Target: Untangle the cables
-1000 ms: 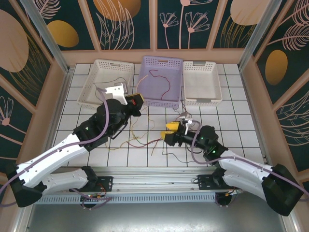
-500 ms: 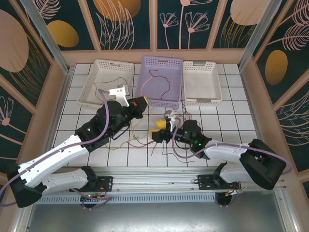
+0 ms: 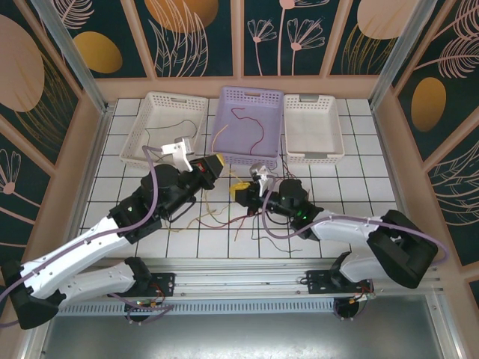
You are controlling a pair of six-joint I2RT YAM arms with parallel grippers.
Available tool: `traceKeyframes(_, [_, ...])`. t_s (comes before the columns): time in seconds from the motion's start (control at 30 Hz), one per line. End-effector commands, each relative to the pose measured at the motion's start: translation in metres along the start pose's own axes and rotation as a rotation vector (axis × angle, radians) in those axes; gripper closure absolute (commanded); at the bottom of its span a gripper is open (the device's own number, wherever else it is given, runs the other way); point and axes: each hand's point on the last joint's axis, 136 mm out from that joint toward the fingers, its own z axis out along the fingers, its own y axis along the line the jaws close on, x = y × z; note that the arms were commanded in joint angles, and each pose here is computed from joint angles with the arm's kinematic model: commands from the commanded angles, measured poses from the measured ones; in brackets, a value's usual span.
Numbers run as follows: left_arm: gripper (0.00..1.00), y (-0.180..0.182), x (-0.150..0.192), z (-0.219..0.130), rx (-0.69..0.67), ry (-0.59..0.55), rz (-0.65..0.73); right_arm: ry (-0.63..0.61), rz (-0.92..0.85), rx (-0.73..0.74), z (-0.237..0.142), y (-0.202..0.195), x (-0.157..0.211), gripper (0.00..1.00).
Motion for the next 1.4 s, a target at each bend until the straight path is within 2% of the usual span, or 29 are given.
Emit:
traceKeyframes(0.0, [0.70,0.003,0.002,-0.006,0.012,-0.005,-0.005,-0.074,-0.011,0.012,-0.010,0.008,-0.028,1.00])
traceKeyframes(0.03, [0.60,0.004,0.003,-0.008,0.011,-0.005,-0.004,-0.082,-0.013,0.022,-0.013,0.009,-0.032,1.00])
traceKeyframes(0.13, [0.39,0.013,0.009,-0.014,0.002,0.007,0.006,-0.104,-0.018,0.039,-0.022,0.009,-0.042,1.00])
traceKeyframes(0.23, [0.28,0.022,0.018,-0.020,-0.001,0.029,0.017,-0.118,-0.017,0.044,-0.028,0.009,-0.052,1.00])
traceKeyframes(0.47, [0.24,0.059,0.041,-0.040,-0.046,0.049,-0.005,-0.154,-0.041,0.081,-0.037,0.011,-0.083,1.00])
traceKeyframes(0.83, [0.22,0.109,0.079,-0.058,-0.099,0.083,-0.075,-0.295,-0.105,0.207,-0.074,0.027,-0.200,1.00])
traceKeyframes(1.13, [0.21,0.129,0.106,-0.053,-0.105,0.128,-0.112,-0.329,-0.141,0.237,-0.090,0.050,-0.267,1.00])
traceKeyframes(1.37, [0.21,0.136,0.116,-0.050,-0.118,0.150,-0.107,-0.417,-0.165,0.287,-0.111,0.070,-0.330,1.00])
